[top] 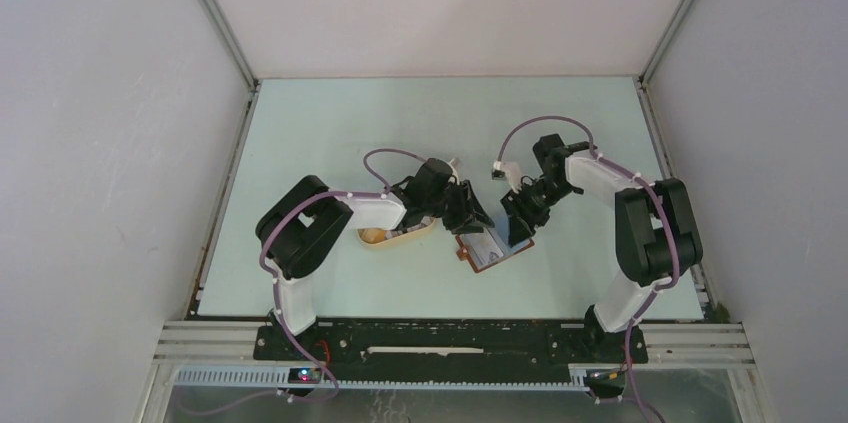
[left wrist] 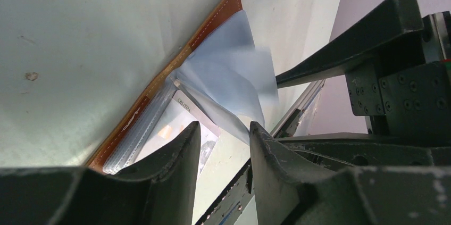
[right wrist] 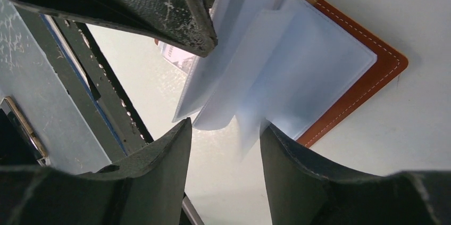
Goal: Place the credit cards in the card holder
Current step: Insert the credit card into the card holder.
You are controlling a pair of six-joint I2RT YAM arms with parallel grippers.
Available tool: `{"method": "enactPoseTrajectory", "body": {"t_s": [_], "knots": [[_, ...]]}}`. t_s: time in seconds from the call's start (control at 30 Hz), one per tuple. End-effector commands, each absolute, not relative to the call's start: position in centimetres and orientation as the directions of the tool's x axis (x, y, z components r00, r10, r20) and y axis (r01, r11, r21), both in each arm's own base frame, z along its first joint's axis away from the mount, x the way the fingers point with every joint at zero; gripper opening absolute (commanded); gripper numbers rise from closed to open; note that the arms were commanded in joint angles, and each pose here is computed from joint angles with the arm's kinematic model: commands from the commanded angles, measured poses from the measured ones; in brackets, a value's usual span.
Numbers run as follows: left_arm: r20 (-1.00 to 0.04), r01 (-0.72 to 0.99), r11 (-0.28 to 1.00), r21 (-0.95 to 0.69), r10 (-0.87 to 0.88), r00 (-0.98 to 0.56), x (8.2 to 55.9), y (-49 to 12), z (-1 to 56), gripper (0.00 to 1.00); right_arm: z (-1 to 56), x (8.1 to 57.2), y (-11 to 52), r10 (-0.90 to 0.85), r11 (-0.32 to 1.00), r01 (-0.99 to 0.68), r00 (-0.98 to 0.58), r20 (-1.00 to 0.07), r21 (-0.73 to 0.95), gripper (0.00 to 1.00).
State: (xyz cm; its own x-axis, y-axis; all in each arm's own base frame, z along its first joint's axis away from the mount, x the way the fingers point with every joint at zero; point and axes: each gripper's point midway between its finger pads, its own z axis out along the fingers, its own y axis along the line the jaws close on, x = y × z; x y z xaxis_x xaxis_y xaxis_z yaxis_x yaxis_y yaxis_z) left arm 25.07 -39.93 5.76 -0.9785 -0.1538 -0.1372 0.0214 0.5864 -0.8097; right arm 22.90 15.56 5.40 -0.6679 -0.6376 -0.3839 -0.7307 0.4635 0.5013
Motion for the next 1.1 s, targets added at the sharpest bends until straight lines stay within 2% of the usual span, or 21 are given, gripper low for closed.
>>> {"method": "enactPoseTrajectory", "body": {"t_s": [0.0, 0.27, 0.4, 0.6, 0.77, 0.97, 1.07], "knots": [[-0.130, 0.022, 0.591, -0.807, -0.140, -0.982, 25.0, -40.2, 5.8, 0.44, 4.9, 23.3, 15.7, -0.639, 0.481, -0.730, -0.671, -0.376, 0.485, 0.58], [-0.130, 0.024, 0.590, -0.807, -0.138, -0.982, 25.0, -40.2, 5.8, 0.44, 3.5, 24.9, 14.5, -0.620, 0.585, -0.697, -0.714, -0.326, 0.414, 0.55], [-0.132, 0.024, 0.592, -0.806, -0.139, -0.981, 25.0, -40.1, 5.8, 0.44, 4.1, 26.2, 13.7, -0.581, 0.629, -0.680, -0.733, -0.354, 0.376, 0.57], [-0.137, 0.029, 0.597, -0.801, -0.137, -0.981, 24.9, -39.9, 5.9, 0.44, 7.8, 26.0, 14.6, -0.524, 0.539, -0.722, -0.691, -0.498, 0.433, 0.58], [-0.144, 0.033, 0.605, -0.795, -0.136, -0.980, 25.0, -39.7, 5.9, 0.43, 8.6, 25.1, 15.5, -0.524, 0.478, -0.743, -0.669, -0.527, 0.468, 0.57], [-0.155, 0.039, 0.614, -0.788, -0.138, -0.978, 25.0, -39.4, 6.1, 0.43, 7.9, 24.3, 17.1, -0.502, 0.452, -0.690, -0.721, -0.478, 0.566, 0.53], [-0.168, 0.048, 0.616, -0.786, -0.138, -0.976, 25.0, -39.3, 6.5, 0.43, 6.7, 23.8, 17.9, -0.510, 0.451, -0.623, -0.768, -0.388, 0.640, 0.42]]}}
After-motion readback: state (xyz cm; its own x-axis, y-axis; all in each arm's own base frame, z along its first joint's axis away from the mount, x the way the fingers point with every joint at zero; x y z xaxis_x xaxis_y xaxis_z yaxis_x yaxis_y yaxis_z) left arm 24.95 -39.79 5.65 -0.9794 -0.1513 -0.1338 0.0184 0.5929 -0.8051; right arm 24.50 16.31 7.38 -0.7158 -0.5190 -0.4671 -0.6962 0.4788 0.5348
